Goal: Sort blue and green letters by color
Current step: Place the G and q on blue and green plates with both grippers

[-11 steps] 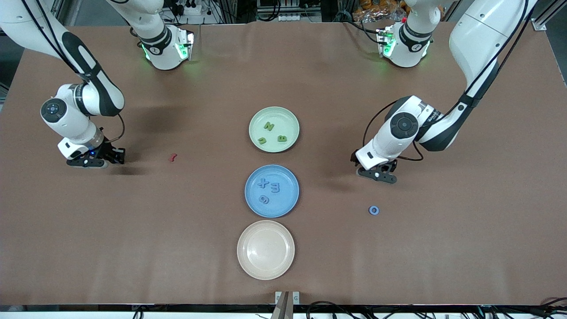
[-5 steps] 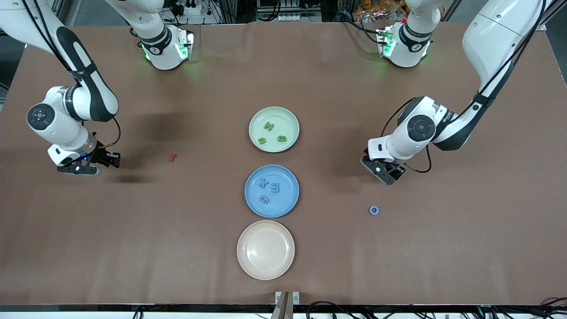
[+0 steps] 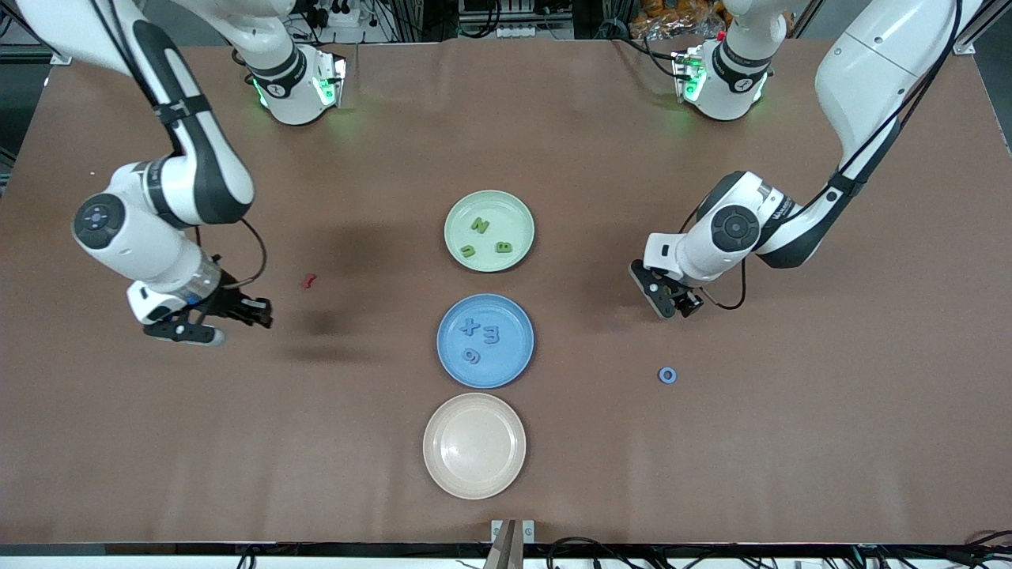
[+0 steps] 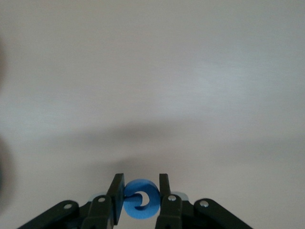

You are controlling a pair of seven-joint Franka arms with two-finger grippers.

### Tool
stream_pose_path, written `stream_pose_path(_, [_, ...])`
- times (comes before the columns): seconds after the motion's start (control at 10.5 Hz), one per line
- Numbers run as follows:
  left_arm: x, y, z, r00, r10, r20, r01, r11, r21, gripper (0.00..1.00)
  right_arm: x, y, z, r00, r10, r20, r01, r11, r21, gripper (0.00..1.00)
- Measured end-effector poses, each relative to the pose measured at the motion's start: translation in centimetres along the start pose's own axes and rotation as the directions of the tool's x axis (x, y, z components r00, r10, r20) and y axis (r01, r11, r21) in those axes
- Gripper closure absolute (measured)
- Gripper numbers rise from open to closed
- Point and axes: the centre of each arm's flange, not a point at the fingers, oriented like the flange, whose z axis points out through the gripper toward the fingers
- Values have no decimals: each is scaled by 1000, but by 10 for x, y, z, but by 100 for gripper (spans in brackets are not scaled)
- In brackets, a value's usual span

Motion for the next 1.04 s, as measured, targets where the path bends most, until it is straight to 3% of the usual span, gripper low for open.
stream_pose_path(0.19, [-6, -6, 3, 999, 38, 0, -38, 999, -7, 14, -3, -73, -5, 1000, -3, -10, 3, 1000, 30, 66])
stream_pose_path(0.57, [-12, -11, 6, 999, 50, 5, -50, 999, -8, 19, -18, -211, 45, 1000, 16, 16, -17, 996, 84, 66])
stream_pose_path(0.85, [-26, -25, 9, 998, 57, 16, -57, 998, -2, 24, -14, -262, 87, 1000, -26, -11, 26, 997, 78, 66])
stream_pose_path(1.04, [-28, -24, 12, 998, 58, 19, -58, 998, -7, 34, -17, -287, 107, 997, -49, -64, 56, 991, 118, 66])
